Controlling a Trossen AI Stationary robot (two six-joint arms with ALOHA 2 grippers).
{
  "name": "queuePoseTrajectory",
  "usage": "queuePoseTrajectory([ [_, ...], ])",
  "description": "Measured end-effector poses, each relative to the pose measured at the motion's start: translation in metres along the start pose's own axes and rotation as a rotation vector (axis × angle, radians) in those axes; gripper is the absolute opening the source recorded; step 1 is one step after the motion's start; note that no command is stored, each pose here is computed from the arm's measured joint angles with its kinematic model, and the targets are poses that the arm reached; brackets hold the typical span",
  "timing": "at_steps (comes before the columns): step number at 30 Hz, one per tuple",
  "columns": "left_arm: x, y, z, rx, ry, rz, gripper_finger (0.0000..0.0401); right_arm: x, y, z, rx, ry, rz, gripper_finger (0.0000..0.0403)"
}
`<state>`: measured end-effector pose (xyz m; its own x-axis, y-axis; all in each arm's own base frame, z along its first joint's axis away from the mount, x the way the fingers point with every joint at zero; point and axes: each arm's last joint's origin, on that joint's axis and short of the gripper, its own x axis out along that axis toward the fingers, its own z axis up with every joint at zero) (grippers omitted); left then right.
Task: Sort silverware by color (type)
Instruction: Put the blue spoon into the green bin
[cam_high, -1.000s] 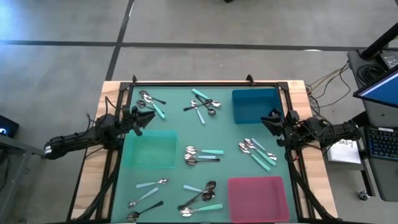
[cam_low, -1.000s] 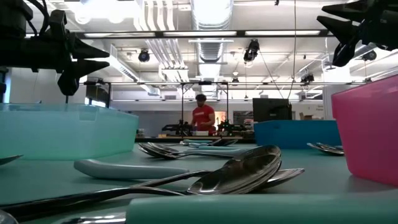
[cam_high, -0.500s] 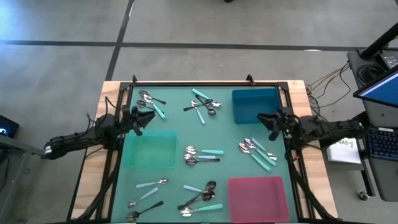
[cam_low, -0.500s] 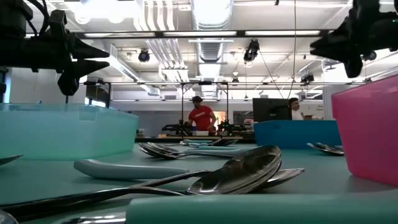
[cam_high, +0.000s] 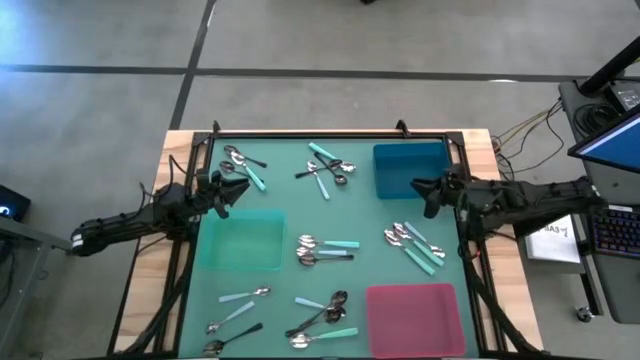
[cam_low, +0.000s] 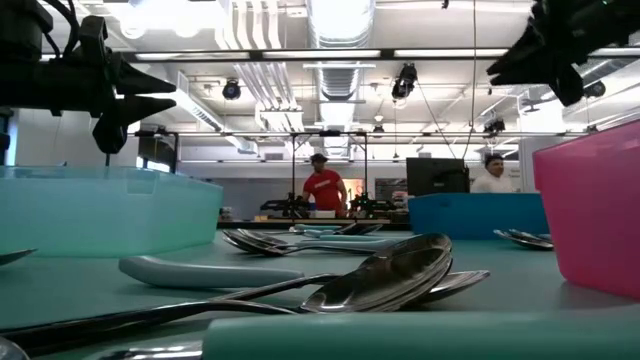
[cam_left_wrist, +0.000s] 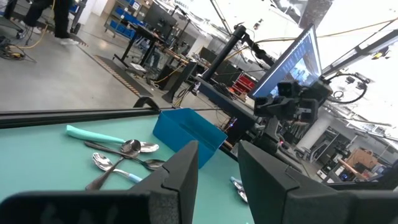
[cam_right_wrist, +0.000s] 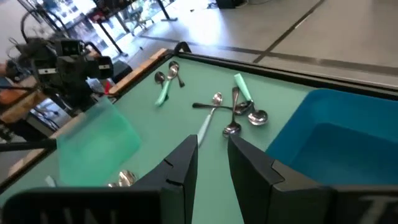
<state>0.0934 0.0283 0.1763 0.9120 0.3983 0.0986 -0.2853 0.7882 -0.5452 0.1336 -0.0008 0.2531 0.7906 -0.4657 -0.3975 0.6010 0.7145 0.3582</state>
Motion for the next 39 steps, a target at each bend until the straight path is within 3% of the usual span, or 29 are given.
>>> queuePoseTrajectory([
  [12,0.000,0.000,0.000,0.000,0.000,0.000,0.0098,0.051,0.037,-0.001,-0.063,0.071,-0.185,0.0079],
  [22,0.000,0.000,0.000,0.000,0.000,0.000,0.0098,0.099,0.070,0.000,-0.091,0.075,-0.224,0.0079],
  [39,0.000,0.000,0.000,0.000,0.000,0.000,0.0098,0.212,0.118,0.006,-0.285,0.208,-0.325,0.0079],
])
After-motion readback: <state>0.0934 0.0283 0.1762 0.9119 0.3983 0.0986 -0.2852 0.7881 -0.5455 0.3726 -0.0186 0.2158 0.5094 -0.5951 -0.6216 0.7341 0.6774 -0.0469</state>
